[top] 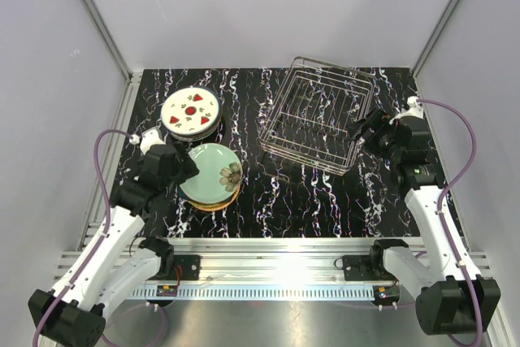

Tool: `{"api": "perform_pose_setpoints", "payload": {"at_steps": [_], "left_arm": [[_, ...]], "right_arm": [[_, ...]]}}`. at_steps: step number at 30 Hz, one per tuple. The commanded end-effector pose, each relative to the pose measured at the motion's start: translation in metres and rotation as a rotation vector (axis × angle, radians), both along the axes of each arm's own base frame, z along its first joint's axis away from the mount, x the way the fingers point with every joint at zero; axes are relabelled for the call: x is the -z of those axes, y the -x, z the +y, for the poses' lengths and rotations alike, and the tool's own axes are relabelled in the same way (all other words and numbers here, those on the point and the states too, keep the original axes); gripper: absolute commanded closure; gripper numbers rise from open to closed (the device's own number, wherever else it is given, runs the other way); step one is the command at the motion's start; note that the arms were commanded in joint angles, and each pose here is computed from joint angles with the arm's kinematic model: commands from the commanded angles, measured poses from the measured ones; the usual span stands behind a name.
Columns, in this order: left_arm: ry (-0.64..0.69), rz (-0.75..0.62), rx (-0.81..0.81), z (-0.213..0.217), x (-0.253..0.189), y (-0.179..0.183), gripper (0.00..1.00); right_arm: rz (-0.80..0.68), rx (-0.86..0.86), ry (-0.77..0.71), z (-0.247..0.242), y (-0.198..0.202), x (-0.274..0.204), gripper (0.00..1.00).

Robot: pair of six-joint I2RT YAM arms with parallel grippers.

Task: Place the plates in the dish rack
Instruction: Grab a plate with the left arm

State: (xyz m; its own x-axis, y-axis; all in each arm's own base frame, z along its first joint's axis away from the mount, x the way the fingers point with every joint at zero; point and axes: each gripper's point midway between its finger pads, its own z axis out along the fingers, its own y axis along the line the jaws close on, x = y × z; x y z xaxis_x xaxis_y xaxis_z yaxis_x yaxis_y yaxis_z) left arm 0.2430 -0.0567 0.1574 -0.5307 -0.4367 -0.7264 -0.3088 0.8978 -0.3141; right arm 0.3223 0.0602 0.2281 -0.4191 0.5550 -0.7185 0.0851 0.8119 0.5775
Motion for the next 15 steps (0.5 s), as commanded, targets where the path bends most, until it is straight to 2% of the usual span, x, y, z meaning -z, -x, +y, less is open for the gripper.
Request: {"api": "perform_pose_setpoints", "payload": {"at_steps": [1,4,6,15], "left_arm": [[0.091,0.002,-0.093,0.001,0.014,0.005,0.2],[0.142,0.007,-0.114,-0.002,0.027,0.008,0.22],[0.165,-0.001,-0.117,-0.005,0.029,0.006,0.23],[0.135,0.036,-0.14,-0.001,0.049,0.007,0.27]], "right_arm": [[-0.062,-0.057,-0.003,0.008,0.0,-0.012,0.17],[-0.084,-0.089,-0.009,0.013,0.003,-0.016,0.37],[-0.091,-0.083,-0.009,0.012,0.004,-0.018,0.42],[-0.067,-0.061,-0.009,0.009,0.001,-0.012,0.43]]}}
